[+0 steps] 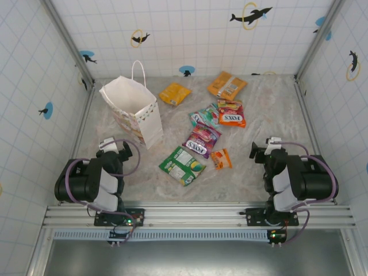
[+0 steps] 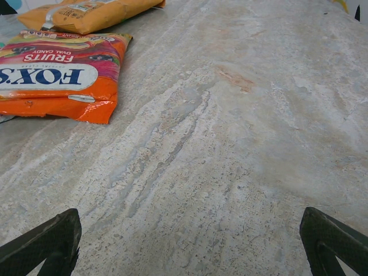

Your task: Place the snacks into the paper bag

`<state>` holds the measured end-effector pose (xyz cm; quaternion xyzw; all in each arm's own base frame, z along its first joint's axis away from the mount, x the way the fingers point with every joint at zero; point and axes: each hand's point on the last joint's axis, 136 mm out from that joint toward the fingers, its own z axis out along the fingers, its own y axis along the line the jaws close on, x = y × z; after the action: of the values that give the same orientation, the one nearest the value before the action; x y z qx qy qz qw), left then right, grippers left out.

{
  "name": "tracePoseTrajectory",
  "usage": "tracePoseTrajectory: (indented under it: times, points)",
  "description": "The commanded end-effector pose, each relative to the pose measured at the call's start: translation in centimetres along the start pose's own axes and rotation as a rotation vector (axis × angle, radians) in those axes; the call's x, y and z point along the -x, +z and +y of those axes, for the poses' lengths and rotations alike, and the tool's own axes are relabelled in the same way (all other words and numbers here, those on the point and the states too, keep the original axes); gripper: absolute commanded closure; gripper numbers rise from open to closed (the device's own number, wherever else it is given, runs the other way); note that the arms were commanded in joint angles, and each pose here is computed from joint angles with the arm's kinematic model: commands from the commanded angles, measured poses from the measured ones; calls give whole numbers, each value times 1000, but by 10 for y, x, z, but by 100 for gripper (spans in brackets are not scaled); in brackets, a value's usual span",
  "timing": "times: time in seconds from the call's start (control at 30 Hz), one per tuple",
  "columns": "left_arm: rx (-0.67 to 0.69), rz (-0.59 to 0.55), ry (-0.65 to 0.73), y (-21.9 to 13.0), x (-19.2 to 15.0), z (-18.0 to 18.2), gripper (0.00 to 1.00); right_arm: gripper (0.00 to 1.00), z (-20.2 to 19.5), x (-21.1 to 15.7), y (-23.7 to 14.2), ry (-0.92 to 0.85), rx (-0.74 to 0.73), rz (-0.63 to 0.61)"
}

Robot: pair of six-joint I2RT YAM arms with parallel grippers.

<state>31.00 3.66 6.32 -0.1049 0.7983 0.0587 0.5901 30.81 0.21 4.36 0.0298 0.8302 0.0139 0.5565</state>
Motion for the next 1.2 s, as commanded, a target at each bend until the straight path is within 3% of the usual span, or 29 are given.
tracePoseTrajectory:
  times: [0.0, 0.2, 0.43, 0.57, 0.83, 1.17]
  points:
    - [9, 12, 16, 0, 5, 1, 3, 0, 5, 17, 6, -16, 20, -9]
    - [105, 31, -67, 0, 27, 9, 8, 0, 15, 48, 5, 42, 58, 17]
    - [85, 142, -128, -4, 60, -18, 15, 0, 48, 87, -6, 161, 170, 81]
    - [40, 247, -30, -15, 71, -43, 19, 0, 83, 100, -19, 175, 287, 84]
    - [-204, 434, -77, -69, 82, -92, 27, 0, 155, 116, -46, 154, 494, 112]
    - [-538, 424, -127, -128, 159, -138, 32, 0, 221, 125, -68, 121, 659, 162]
